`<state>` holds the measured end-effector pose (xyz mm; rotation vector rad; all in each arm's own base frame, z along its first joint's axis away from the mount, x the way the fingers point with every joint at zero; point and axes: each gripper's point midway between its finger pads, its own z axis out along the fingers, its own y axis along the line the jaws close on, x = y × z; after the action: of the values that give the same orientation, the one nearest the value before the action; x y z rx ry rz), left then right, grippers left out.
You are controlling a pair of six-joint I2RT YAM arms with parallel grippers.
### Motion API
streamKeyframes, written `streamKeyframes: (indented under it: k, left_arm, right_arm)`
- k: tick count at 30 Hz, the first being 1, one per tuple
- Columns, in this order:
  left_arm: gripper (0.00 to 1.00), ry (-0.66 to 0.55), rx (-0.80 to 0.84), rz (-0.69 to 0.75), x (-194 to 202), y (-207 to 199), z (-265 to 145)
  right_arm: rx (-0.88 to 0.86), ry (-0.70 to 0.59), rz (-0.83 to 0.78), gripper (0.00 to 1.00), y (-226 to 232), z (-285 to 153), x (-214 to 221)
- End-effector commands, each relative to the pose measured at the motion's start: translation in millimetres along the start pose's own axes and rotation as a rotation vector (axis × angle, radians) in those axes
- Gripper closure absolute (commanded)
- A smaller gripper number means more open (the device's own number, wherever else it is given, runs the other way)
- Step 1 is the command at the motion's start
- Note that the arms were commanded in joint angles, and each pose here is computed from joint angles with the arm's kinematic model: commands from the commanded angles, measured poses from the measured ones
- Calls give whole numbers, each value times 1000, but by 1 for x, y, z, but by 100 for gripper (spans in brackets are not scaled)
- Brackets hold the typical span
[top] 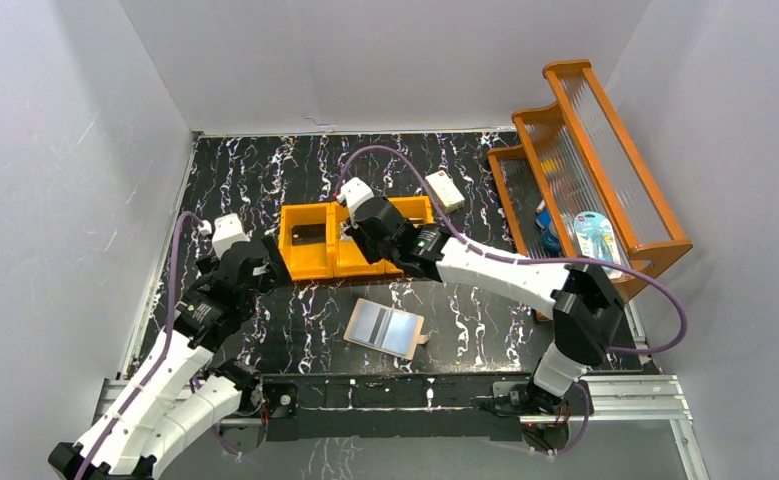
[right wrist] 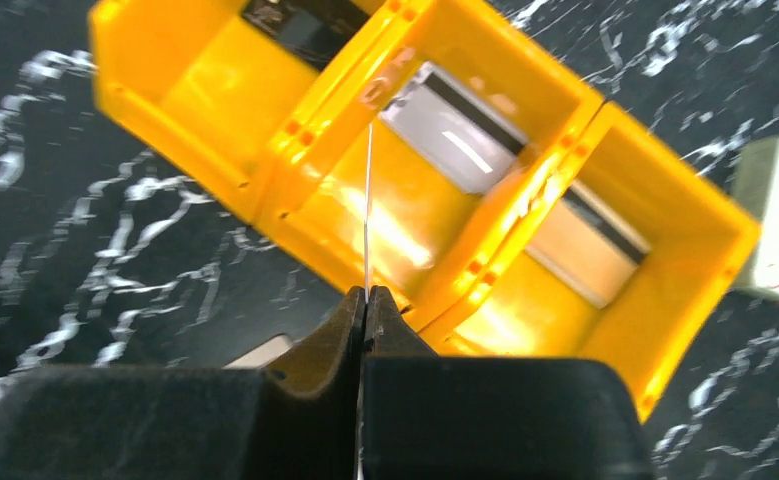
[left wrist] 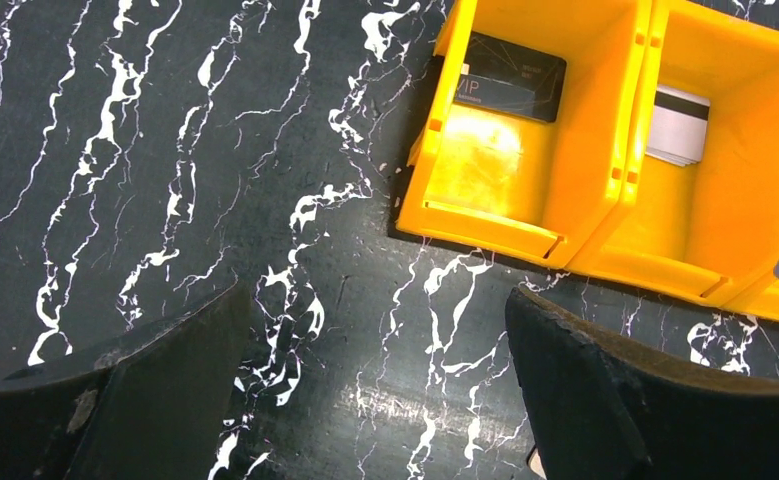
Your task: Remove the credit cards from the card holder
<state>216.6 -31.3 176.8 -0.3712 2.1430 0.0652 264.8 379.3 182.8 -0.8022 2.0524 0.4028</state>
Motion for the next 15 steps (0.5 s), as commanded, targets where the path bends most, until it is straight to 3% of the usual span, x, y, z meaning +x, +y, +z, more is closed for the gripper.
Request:
streamKeyframes:
  k: [1, 8, 15]
  left_arm:
    - [2, -54, -54, -41, -13, 13, -6]
    - [2, -63, -68, -51, -14, 17, -8]
    - [2, -79, -80, -66, -16, 22, -11]
  right_arm:
    - [95, -122, -311, 100, -21, 12, -44]
    - [15, -160, -614, 100, -6, 49, -45]
    - [-3, -71, -683, 100, -7, 81, -35]
